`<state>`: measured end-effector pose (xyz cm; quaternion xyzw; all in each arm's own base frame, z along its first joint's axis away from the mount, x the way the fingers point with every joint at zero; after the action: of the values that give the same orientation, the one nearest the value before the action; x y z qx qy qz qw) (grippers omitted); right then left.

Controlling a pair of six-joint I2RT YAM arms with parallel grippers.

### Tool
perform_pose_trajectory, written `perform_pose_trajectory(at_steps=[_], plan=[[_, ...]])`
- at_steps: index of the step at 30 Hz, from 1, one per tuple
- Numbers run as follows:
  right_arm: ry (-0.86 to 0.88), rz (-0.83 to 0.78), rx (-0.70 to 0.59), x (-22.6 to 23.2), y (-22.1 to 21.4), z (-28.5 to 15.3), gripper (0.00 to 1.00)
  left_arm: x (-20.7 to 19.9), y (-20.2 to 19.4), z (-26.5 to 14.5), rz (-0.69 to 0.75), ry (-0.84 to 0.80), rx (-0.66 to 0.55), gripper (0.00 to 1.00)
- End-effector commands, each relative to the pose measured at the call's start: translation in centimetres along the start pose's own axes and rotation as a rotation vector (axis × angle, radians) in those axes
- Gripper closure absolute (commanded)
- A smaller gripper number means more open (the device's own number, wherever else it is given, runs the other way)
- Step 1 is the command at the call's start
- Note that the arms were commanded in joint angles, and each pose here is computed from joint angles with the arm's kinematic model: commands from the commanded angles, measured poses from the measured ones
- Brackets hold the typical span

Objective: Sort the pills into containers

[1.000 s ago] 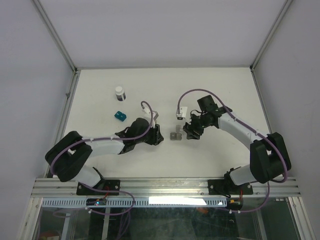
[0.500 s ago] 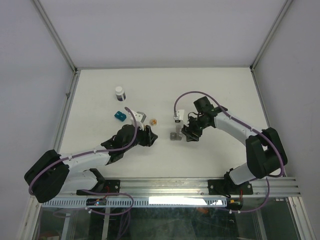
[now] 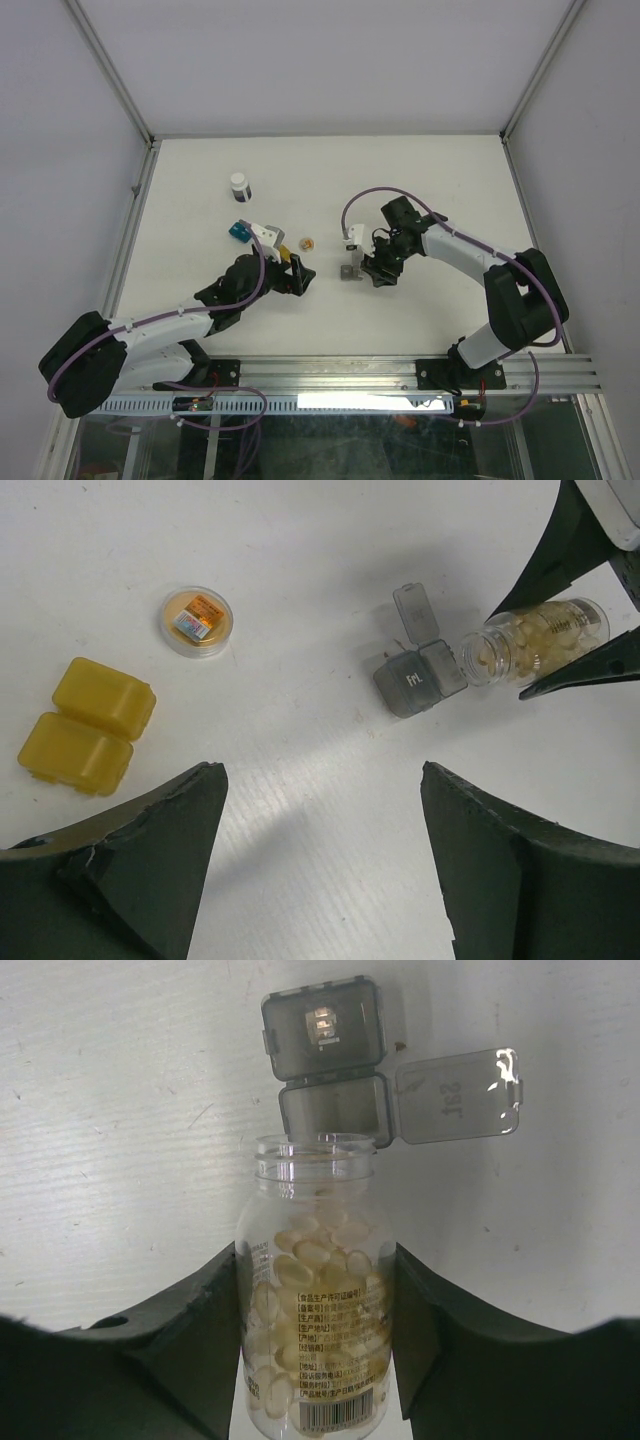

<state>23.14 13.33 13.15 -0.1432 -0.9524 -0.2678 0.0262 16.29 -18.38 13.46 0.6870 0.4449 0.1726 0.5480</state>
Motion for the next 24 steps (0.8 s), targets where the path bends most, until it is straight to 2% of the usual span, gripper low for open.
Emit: perform_pose_trajectory(at_steps=[1, 7, 10, 13, 16, 19, 22, 24], plan=[[-0.035, -0.029, -0.028, -0.49, 1.55, -0.80, 1.00, -0.28, 1.22, -0.16, 0.010, -0.008, -0.088, 0.19], [-0.006, -0.049, -0.023, 0.21, 1.96, -0.82, 1.00, -0.23, 1.17, -0.29, 0.011, -0.007, -0.093, 0.18], [-0.050, -0.033, -0.023, -0.18, 2.10, -0.85, 1.00, -0.18, 1.09, -0.35, 0.009, -0.005, -0.093, 0.18], [0.006, -0.035, -0.031, 0.28, 2.13, -0.74, 1.00, -0.22, 1.09, -0.35, 0.008, -0.008, -0.093, 0.18], [-0.066, -0.018, -0.013, -0.35, 2.01, -0.75, 1.00, -0.27, 1.12, -0.40, 0.007, -0.012, -0.095, 0.18], [0.013, -0.033, -0.028, 0.34, 2.12, -0.76, 1.00, -0.25, 1.09, -0.43, 0.008, -0.012, -0.095, 0.18], [-0.082, -0.018, -0.008, -0.45, 1.97, -0.75, 1.00, -0.26, 1.12, -0.49, 0.005, -0.013, -0.097, 0.18], [-0.006, -0.030, -0.032, 0.12, 2.21, -0.78, 1.00, -0.23, 1.11, -0.50, 0.004, -0.013, -0.098, 0.18]])
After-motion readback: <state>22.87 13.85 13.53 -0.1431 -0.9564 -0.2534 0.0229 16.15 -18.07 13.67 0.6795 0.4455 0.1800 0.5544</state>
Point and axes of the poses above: each gripper's point midway between its finger pads, its own z axis out along the fingers, its own x axis along the line the jaws close on, y = z × x, the point moved 10 cm from there along -z, back along the fingers, and after that the axes turned 8 degrees about z, right-handed, at the moved point
